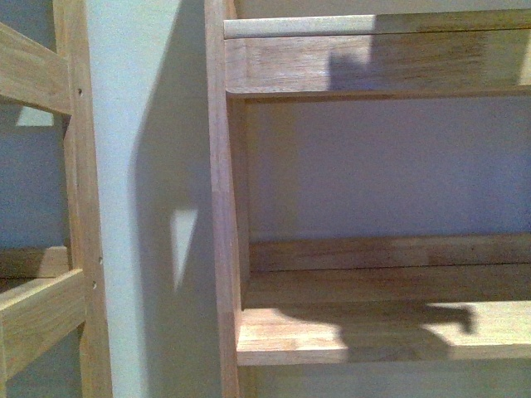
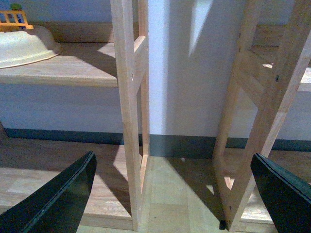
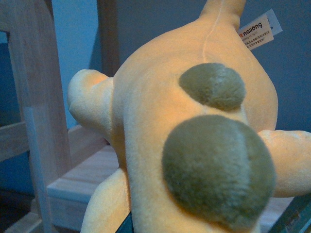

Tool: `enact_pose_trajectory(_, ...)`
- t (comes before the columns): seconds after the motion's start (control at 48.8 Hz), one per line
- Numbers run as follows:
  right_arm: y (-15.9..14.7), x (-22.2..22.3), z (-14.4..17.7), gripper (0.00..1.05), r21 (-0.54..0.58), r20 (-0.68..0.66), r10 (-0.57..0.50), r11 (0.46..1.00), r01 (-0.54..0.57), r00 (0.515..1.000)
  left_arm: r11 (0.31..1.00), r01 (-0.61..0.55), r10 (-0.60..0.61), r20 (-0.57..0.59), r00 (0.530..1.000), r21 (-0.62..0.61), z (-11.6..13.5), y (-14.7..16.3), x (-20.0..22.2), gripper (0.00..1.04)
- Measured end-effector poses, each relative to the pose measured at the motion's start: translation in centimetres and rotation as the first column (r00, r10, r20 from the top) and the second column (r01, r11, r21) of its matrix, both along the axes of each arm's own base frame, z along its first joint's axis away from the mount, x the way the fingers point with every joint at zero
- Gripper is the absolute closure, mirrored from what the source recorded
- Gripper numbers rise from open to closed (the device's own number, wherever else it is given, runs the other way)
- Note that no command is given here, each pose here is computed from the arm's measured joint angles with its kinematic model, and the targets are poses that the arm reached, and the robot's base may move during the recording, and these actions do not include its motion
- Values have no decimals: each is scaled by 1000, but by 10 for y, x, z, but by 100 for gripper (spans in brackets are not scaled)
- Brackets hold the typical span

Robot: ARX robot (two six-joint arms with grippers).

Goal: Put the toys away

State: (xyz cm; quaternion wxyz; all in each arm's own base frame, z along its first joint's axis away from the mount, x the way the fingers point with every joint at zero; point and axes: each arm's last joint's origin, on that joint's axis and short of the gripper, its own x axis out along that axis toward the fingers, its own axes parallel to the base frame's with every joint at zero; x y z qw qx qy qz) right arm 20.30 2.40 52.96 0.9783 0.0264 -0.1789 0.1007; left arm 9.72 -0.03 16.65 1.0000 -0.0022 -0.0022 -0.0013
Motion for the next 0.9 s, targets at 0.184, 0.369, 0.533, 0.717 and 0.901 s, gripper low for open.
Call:
enact_pose_trajectory(0.184,25,46,21,97,22,-18,23,999,-23,1000,1000,0,0,0,1000,0,0,0,0,6)
enact_pose_trajectory(0.369,52,98,24,97,64,-67,62,996,-58,996,1000,0,0,0,1000,0,0,0,0,6)
enact_pose_trajectory(0.533,69,129,20,97,96,-105,100,991,-90,989,1000,0,0,0,1000,0,0,0,0,6)
enact_pose_trajectory(0.717,85,162,12,97,162,-151,174,975,-149,973,1000,0,0,0,1000,0,0,0,0,6)
enact_pose_trajectory(0.901,90,177,4,97,214,-170,208,962,-170,963,1000,0,0,0,1000,0,0,0,0,6)
